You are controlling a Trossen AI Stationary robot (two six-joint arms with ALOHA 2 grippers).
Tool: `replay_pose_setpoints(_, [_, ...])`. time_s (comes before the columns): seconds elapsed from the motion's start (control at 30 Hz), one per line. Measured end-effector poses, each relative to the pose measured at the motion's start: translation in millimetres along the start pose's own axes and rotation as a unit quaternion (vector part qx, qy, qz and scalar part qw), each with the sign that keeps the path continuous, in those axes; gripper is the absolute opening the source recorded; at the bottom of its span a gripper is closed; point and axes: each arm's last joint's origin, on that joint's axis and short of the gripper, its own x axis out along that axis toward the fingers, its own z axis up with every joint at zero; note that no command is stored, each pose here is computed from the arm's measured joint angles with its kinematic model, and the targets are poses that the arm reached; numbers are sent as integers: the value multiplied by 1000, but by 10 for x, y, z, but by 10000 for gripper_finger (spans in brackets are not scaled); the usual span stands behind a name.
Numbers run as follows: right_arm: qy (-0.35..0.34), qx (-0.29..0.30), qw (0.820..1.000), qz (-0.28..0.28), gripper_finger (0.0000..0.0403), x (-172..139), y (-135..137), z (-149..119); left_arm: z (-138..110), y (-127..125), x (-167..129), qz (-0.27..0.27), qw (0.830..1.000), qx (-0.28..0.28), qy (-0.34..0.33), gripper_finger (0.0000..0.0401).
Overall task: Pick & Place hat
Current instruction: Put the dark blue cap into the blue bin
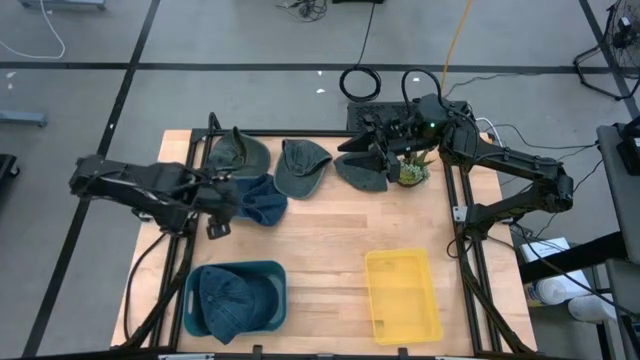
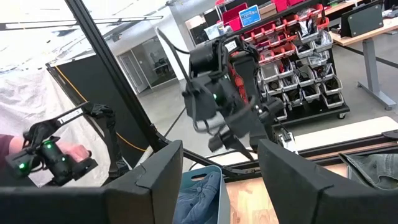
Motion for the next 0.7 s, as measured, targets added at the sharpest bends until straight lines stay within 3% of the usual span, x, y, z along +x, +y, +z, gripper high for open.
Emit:
replay_pose_setpoints(0.17, [0,0,1000,0,197,0,0,0,149,-2,162,23,999,30,38,266])
replay_pose_setpoints(0.7, [4,2,1000,1,197,0,-1,-6,447,4,599,86,987,50,129,266])
